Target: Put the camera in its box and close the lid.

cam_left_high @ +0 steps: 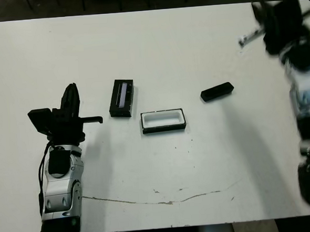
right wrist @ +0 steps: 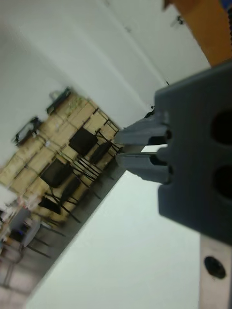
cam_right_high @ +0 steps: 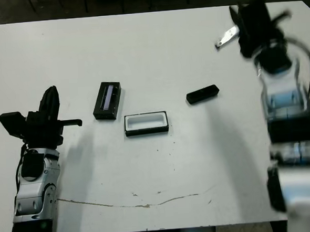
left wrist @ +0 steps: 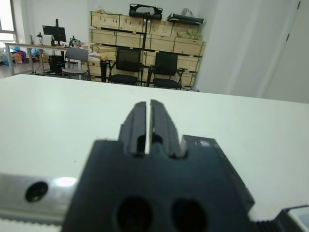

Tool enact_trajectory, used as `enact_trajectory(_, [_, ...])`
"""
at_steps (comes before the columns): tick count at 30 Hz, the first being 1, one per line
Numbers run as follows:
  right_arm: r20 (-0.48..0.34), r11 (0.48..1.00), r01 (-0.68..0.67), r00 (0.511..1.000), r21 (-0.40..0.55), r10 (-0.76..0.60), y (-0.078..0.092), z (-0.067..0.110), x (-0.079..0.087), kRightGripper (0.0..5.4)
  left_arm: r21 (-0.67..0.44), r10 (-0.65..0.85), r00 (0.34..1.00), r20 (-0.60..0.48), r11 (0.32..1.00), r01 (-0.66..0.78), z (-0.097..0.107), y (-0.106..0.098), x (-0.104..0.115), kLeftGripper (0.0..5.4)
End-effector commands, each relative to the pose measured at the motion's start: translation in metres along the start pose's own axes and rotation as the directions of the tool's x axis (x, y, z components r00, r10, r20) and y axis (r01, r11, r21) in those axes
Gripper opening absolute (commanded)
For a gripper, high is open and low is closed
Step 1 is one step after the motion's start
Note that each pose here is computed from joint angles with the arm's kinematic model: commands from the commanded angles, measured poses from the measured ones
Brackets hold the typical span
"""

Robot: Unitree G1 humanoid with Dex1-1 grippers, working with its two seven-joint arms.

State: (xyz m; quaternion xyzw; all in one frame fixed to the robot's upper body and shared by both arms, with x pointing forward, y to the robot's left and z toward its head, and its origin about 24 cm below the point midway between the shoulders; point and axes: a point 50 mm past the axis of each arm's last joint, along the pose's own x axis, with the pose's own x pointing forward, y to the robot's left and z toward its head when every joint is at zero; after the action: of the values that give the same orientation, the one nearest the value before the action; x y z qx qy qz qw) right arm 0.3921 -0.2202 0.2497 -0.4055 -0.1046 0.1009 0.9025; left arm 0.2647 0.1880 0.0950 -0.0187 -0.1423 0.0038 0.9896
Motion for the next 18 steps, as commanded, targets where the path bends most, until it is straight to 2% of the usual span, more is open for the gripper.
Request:
enact_trajectory(1, [-0.119,0.984,-0.149,0.983,-0.099,0.137,0.002,-0.008,0.013,0.0,0.009,0.018,0.999,-0.04,1.0,-0.018,-0.006,0.002,-0.008,0.01])
enact_trajectory(5, [-0.175,0.973,-0.22,0.963,-0.074,0.204,0.021,-0.019,0.02,0.0,0.013,0.022,0.999,-0.037,1.0,-0.022,-0.005,0.002,-0.009,0.01])
enact_trajectory(12, [-0.342,0.914,-0.396,0.874,-0.087,0.346,0.062,-0.044,0.019,0.0,0.012,0.025,0.999,-0.036,1.0,-0.024,-0.006,0.003,-0.009,0.01])
enact_trajectory(18, [-0.366,0.868,-0.486,0.829,-0.099,0.422,0.086,-0.06,0.01,0.0,0.017,0.025,0.999,-0.04,1.0,-0.025,-0.007,0.004,-0.009,0.01])
